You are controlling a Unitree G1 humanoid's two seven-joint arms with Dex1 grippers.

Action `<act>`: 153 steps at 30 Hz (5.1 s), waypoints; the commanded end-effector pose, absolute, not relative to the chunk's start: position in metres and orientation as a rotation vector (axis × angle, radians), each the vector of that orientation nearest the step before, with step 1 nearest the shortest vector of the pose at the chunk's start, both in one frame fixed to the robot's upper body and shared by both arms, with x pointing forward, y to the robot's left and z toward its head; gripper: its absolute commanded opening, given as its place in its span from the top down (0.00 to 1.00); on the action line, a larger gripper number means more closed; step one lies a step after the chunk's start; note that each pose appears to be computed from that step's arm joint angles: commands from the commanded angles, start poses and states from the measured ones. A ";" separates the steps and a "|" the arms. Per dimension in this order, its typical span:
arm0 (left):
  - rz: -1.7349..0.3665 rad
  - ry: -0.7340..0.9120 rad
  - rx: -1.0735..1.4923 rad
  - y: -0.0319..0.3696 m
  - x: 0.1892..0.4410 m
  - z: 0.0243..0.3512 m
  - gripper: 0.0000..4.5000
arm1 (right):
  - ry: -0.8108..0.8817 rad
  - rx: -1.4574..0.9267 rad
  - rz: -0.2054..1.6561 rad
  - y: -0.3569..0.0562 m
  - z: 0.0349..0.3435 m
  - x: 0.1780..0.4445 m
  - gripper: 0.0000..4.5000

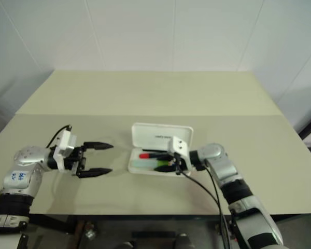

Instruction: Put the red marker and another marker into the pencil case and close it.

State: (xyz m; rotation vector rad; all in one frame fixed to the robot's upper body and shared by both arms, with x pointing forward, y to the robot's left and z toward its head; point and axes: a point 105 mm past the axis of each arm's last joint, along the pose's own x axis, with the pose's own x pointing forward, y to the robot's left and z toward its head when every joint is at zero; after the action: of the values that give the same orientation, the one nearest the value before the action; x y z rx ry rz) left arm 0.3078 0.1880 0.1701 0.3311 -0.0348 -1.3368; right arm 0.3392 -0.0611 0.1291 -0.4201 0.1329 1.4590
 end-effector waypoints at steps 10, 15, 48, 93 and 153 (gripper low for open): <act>-1.342 -0.079 0.372 0.185 0.309 0.180 0.00 | 0.020 -0.391 1.460 -0.056 0.156 0.339 0.21; -1.340 -0.081 0.375 0.185 0.310 0.181 0.00 | -0.021 -0.384 1.461 -0.054 0.167 0.339 0.00; -1.595 -0.174 0.310 0.122 0.308 0.194 0.00 | -0.103 -0.175 0.438 -0.248 0.197 0.315 0.00; -1.577 -0.176 0.328 0.125 0.310 0.193 0.00 | 0.120 0.026 0.046 -0.256 0.102 0.319 0.92; -1.509 -0.167 0.352 0.136 0.308 0.199 0.00 | -0.033 -0.317 1.286 -0.146 0.164 0.319 0.01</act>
State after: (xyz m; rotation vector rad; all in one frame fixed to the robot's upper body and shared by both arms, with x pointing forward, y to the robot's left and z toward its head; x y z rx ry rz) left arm 0.3077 0.1345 0.1876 0.3386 -0.1136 -1.5215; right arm 0.3212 -0.1465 0.1392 -0.3126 0.0684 1.2939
